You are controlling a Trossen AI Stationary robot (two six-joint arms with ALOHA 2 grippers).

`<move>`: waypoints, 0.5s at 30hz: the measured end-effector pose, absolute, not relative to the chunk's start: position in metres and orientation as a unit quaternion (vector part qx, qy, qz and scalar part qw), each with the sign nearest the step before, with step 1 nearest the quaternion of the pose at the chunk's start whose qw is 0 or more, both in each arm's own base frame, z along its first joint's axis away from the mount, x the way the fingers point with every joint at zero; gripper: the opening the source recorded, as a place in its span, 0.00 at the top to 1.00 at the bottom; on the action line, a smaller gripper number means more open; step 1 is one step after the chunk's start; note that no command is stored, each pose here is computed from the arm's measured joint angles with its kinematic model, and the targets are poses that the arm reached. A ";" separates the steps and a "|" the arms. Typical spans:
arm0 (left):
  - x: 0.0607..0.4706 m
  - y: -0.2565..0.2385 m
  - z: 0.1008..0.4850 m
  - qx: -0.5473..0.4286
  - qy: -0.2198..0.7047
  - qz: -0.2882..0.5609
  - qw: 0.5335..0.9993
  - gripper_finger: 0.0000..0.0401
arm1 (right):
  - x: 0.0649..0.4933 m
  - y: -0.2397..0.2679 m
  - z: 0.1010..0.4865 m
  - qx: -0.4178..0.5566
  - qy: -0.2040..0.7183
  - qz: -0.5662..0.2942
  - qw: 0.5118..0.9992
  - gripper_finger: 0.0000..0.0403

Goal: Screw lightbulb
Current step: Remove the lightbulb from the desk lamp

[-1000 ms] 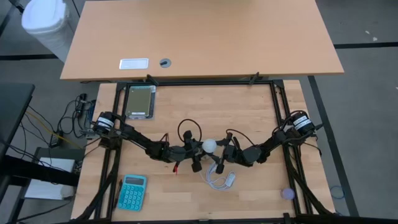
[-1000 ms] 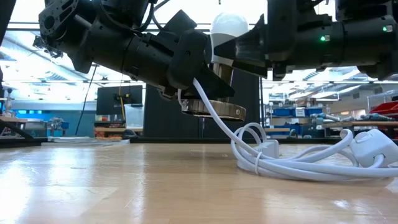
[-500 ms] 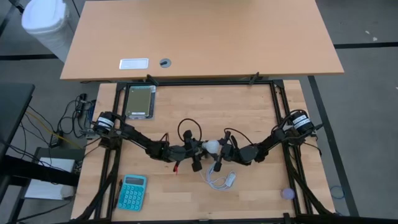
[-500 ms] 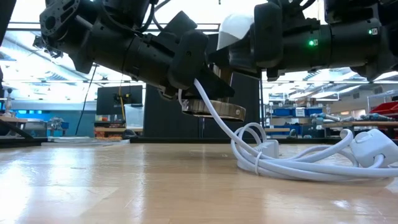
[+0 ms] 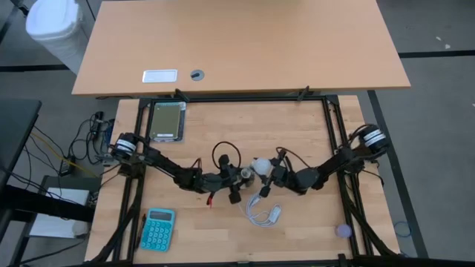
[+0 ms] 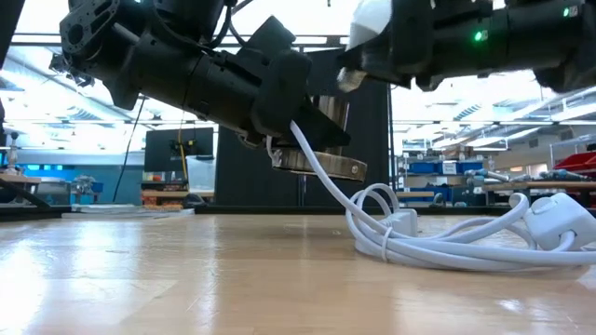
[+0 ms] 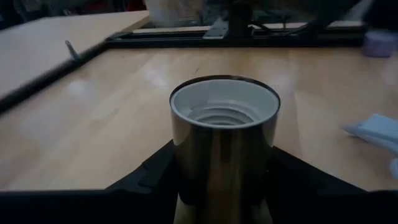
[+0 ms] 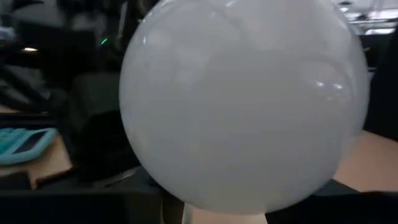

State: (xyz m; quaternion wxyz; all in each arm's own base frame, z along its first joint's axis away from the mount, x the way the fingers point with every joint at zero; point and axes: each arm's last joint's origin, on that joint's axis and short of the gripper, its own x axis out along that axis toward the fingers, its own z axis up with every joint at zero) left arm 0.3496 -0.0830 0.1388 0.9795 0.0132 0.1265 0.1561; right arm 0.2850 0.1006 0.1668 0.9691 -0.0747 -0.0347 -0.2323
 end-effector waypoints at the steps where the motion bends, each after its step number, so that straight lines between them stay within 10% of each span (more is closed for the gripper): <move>1: 0.350 -0.081 0.139 0.021 0.127 0.160 0.979 0.53 | 0.281 0.099 0.171 -0.078 -0.035 -0.238 0.968 0.61; 15: 0.362 -0.006 0.128 0.038 0.154 0.193 0.968 0.53 | 0.196 0.066 0.156 0.007 0.035 -0.294 0.955 0.62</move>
